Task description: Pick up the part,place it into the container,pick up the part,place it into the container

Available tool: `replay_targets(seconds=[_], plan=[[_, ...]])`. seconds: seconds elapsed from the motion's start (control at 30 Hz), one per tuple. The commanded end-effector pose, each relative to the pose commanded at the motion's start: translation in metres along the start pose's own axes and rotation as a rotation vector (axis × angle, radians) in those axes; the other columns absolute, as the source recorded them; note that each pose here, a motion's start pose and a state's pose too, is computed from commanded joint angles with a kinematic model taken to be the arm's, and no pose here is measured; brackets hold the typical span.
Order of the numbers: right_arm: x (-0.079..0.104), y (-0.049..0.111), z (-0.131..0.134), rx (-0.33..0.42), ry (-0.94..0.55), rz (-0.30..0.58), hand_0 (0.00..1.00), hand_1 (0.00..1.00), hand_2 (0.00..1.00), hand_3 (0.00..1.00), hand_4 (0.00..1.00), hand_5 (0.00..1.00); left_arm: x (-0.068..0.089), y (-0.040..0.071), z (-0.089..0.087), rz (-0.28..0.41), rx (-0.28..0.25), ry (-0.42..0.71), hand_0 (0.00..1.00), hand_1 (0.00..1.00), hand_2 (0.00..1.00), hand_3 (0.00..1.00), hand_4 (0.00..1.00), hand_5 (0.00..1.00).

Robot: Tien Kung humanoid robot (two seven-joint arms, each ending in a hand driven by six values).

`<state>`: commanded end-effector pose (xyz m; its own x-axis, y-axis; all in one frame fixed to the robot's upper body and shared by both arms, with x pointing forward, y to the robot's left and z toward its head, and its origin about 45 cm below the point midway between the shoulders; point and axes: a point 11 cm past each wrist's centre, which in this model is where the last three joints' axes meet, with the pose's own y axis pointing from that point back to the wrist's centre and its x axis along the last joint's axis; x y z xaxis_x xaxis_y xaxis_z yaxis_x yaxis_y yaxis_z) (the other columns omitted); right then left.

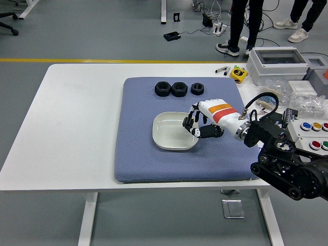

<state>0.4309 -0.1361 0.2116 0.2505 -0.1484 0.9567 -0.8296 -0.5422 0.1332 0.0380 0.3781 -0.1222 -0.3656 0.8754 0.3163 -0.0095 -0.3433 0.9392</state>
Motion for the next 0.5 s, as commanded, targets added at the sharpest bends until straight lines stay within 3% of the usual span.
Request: replay_targets(seconds=[0.03,0.07,0.23,0.27,0.5], plan=[[-0.002,-0.003,-0.005,0.007,0.013,-0.014,0.162,0.344,0.459,0.499,0.678,0.409,0.000,0.000,0.000,0.001,-0.001,0.001,0.619,0.588,0.680,0.598,0.588,0.578],[-0.005,-0.005,-0.009,0.009,0.030,-0.031,0.241,0.457,0.656,0.599,0.980,0.408,0.000,0.000,0.001,0.001,-0.002,0.001,0.619,0.587,0.677,0.598,0.589,0.578],[-0.010,-0.015,-0.020,0.007,0.091,-0.069,0.241,0.457,0.656,0.599,0.980,0.408,0.001,0.000,0.002,0.003,-0.006,0.004,0.619,0.587,0.677,0.598,0.589,0.578],[-0.010,-0.016,-0.021,0.004,0.091,-0.071,0.390,0.591,0.771,0.802,0.998,0.467,0.001,0.000,0.002,0.004,-0.006,0.005,0.619,0.586,0.678,0.598,0.589,0.578],[0.006,-0.018,-0.014,-0.009,0.082,-0.037,0.428,0.612,0.781,0.816,0.998,0.479,0.002,0.000,0.002,0.004,-0.008,0.010,0.618,0.586,0.677,0.597,0.589,0.580]])
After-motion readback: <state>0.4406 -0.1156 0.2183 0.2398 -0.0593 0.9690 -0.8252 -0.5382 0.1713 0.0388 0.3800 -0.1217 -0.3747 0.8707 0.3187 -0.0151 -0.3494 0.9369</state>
